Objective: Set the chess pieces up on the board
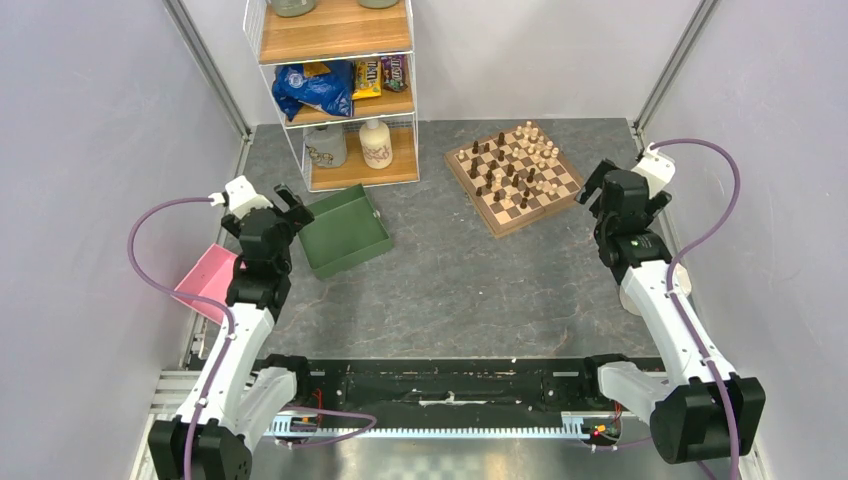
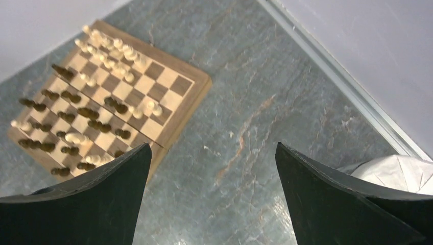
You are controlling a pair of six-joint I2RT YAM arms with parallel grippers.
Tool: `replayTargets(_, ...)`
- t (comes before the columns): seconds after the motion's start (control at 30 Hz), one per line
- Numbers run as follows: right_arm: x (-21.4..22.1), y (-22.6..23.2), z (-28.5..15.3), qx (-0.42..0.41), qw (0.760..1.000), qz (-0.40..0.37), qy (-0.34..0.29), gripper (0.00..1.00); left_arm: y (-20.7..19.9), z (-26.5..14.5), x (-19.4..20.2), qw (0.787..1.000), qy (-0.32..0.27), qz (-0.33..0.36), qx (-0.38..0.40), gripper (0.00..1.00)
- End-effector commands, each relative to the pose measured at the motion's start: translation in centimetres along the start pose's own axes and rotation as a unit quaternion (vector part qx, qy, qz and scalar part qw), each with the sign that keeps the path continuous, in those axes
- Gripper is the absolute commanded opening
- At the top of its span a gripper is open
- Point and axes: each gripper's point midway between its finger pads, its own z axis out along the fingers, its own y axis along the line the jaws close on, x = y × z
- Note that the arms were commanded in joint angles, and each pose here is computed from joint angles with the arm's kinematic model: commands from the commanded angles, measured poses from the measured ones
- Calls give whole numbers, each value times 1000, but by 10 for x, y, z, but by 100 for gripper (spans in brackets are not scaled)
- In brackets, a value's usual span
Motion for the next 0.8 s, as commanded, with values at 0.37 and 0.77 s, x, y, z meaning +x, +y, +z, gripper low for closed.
replayTargets(0.37,11,12,4,-10,996,-34,78,99,-29,-9,-21,996,18,-75,49,100)
replayTargets(0.77,30,14,46,-7,978,12,208,96,-107,-1,1,973,117,-68,187,100)
